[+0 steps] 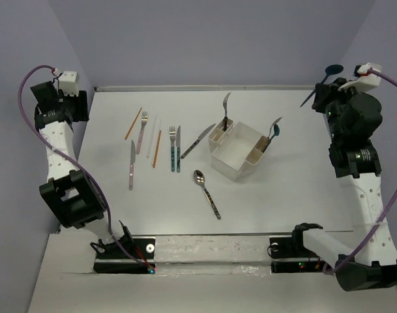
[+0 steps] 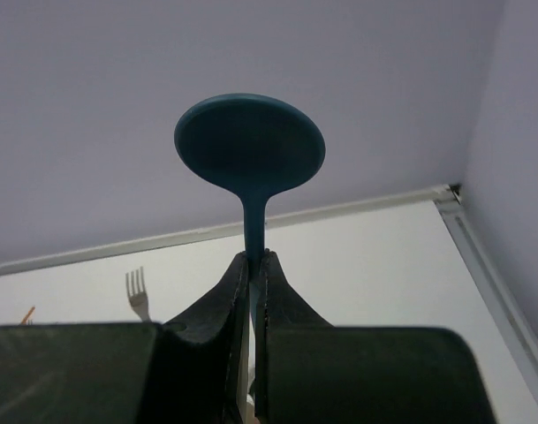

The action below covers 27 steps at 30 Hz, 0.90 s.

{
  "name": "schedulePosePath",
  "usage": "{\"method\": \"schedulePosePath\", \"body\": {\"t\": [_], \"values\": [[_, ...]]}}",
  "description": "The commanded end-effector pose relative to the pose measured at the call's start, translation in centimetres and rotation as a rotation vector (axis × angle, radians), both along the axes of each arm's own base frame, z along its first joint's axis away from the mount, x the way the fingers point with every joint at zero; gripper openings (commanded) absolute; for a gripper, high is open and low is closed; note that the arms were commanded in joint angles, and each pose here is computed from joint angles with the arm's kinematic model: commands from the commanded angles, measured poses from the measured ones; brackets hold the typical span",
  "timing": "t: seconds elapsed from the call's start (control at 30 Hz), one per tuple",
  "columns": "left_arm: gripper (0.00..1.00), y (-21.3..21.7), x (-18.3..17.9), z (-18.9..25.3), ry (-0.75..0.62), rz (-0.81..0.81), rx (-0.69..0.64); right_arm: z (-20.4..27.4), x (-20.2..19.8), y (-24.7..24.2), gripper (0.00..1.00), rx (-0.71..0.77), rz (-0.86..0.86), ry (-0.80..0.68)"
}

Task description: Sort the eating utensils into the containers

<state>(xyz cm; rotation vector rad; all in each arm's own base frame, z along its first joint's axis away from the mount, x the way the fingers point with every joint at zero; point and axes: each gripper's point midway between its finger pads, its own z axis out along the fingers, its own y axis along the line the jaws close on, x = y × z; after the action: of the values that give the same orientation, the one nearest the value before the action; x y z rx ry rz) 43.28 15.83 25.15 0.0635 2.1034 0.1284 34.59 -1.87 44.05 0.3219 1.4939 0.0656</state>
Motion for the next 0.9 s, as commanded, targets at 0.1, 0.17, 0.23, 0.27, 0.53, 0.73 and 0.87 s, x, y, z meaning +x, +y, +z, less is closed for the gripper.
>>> {"method": "schedulePosePath", "body": {"t": [0.1, 0.17, 0.23, 0.27, 0.53, 0.73, 0.87], "values": [[0.66, -0.1, -3.9, 0.4, 0.059, 0.072, 0.046, -0.4, -0.2, 8.5, 0.00, -0.189, 0.251, -0.118], [0.66, -0.4, -4.4, 0.5, 0.057, 0.074, 0.043, -1.5, -0.4, 10.5, 0.00, -0.205, 0.308, -0.124], [0.66, -0.5, -4.8, 0.6, 0.053, 0.080, 0.041, -4.1, -0.1, 10.8, 0.00, -0.227, 0.313, -0.107], [0.67, -0.6, -4.9, 0.7, 0.051, 0.081, 0.039, -4.9, 0.1, 11.0, 0.00, -0.231, 0.322, -0.103], [0.67, -1.2, -5.8, 0.6, 0.057, 0.067, 0.046, -12.7, 2.1, 12.6, 0.00, -0.196, 0.371, 0.007], [0.68, -1.3, -6.2, -0.1, 0.069, 0.059, 0.050, -15.9, 3.6, 12.9, 0.00, -0.209, 0.369, 0.058], [0.67, -1.4, -6.2, -0.9, 0.081, 0.058, 0.034, -18.0, 3.3, 13.3, 0.00, -0.137, 0.380, 0.099]]}}
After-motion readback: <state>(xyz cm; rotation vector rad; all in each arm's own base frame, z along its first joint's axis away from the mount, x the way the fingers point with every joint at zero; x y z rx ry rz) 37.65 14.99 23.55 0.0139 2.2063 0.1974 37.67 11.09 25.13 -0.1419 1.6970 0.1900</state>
